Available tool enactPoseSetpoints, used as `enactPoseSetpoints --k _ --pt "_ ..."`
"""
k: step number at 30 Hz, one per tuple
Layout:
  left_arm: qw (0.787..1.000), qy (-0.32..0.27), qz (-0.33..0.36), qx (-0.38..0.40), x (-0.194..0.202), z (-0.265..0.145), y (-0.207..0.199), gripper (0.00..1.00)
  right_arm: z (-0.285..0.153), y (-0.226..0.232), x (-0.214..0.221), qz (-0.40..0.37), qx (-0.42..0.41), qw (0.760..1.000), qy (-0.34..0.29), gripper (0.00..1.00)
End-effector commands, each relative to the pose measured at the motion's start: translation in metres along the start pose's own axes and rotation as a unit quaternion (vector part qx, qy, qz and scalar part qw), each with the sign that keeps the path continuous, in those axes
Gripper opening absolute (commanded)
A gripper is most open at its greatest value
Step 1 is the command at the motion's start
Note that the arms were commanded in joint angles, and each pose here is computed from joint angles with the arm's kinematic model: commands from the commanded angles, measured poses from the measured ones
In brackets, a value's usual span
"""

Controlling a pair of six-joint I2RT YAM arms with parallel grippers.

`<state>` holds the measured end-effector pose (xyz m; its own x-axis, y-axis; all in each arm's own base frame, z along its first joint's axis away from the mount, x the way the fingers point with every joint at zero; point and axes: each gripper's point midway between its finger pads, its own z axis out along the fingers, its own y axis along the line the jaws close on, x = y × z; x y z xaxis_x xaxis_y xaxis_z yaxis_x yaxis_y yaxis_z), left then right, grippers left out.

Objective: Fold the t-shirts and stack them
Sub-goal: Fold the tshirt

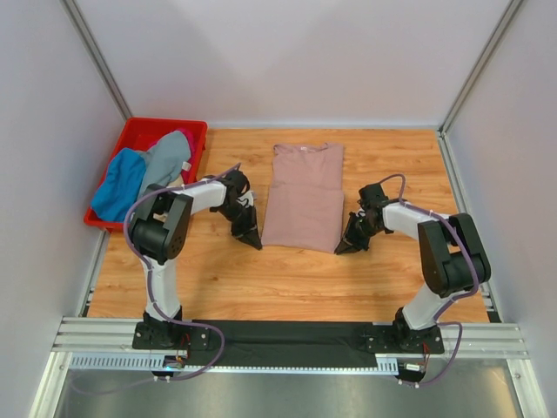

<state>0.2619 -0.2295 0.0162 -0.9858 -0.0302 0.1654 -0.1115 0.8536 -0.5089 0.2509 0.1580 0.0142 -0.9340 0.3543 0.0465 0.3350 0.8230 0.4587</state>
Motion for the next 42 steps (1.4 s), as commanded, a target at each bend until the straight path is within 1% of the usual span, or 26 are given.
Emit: enactPoseSetpoints --k 1,2,4,7,14,15,16,17,18,19,21,23,28,33,35,37,38,40,41,42 --pt "1.000 -0.012 0.014 -0.020 -0.010 0.007 0.009 0.12 0.005 -0.001 -0.018 -0.022 0.013 0.999 -0.030 0.05" --pt "1.000 -0.012 0.015 -0.018 -0.010 0.005 0.007 0.08 0.005 -0.002 -0.017 -0.021 0.015 0.999 -0.027 0.01" --pt "1.000 -0.014 0.014 -0.021 -0.008 0.002 0.006 0.00 0.003 -0.002 -0.016 -0.021 0.015 0.999 -0.028 0.00" --pt "0.999 -0.015 0.005 -0.032 0.000 -0.005 0.009 0.00 0.001 -0.006 -0.008 -0.017 0.016 0.999 -0.025 0.00" --pt "1.000 -0.025 -0.013 -0.005 0.027 -0.021 0.003 0.00 -0.015 -0.014 0.012 -0.025 0.018 0.999 -0.028 0.00" --pt "0.999 -0.030 -0.013 -0.003 0.030 -0.025 0.002 0.04 -0.018 -0.013 0.013 -0.027 0.016 0.999 -0.033 0.00" --pt "0.999 -0.037 -0.012 -0.002 0.029 -0.027 0.002 0.11 -0.018 -0.014 0.015 -0.028 0.016 0.999 -0.031 0.00" --pt "0.999 -0.045 -0.009 0.002 0.027 -0.028 0.000 0.21 -0.017 -0.016 0.018 -0.025 0.017 0.999 -0.028 0.00" --pt "0.999 -0.052 -0.005 0.006 0.024 -0.030 -0.003 0.36 -0.017 -0.016 0.019 -0.024 0.016 0.999 -0.028 0.00" --pt "0.999 -0.052 -0.003 0.018 0.023 -0.030 -0.009 0.39 -0.017 -0.016 0.019 -0.025 0.016 0.999 -0.028 0.00" --pt "0.997 -0.063 0.007 0.040 0.012 -0.031 -0.020 0.42 -0.017 -0.017 0.022 -0.024 0.015 0.999 -0.029 0.00" --pt "0.997 -0.058 0.003 0.050 0.007 -0.025 -0.023 0.42 -0.017 -0.017 0.023 -0.023 0.015 0.999 -0.030 0.00" --pt "0.998 -0.049 -0.001 0.042 -0.002 -0.002 -0.020 0.43 -0.020 -0.021 0.027 -0.027 0.018 0.999 -0.029 0.00" --pt "0.999 -0.032 -0.007 0.022 0.002 0.019 -0.015 0.43 -0.021 -0.019 0.028 -0.029 0.014 0.999 -0.028 0.00" --pt "0.999 -0.036 -0.010 0.011 0.004 0.021 -0.010 0.41 -0.021 -0.018 0.027 -0.029 0.013 0.999 -0.029 0.00" --pt "0.999 -0.039 -0.015 -0.006 0.004 0.022 -0.004 0.36 -0.022 -0.018 0.027 -0.031 0.013 0.999 -0.029 0.00" --pt "0.999 -0.037 -0.019 -0.015 0.007 0.021 0.000 0.25 -0.022 -0.019 0.028 -0.031 0.014 0.999 -0.028 0.00" --pt "0.999 -0.042 -0.021 -0.027 0.008 0.018 0.003 0.15 -0.024 -0.020 0.028 -0.033 0.017 0.999 -0.028 0.00" --pt "0.998 -0.042 -0.022 -0.029 0.009 0.016 0.003 0.06 -0.025 -0.021 0.027 -0.035 0.021 0.999 -0.032 0.00" --pt "0.998 -0.045 -0.022 -0.025 0.010 0.013 0.000 0.02 -0.027 -0.022 0.029 -0.035 0.024 0.999 -0.034 0.00"
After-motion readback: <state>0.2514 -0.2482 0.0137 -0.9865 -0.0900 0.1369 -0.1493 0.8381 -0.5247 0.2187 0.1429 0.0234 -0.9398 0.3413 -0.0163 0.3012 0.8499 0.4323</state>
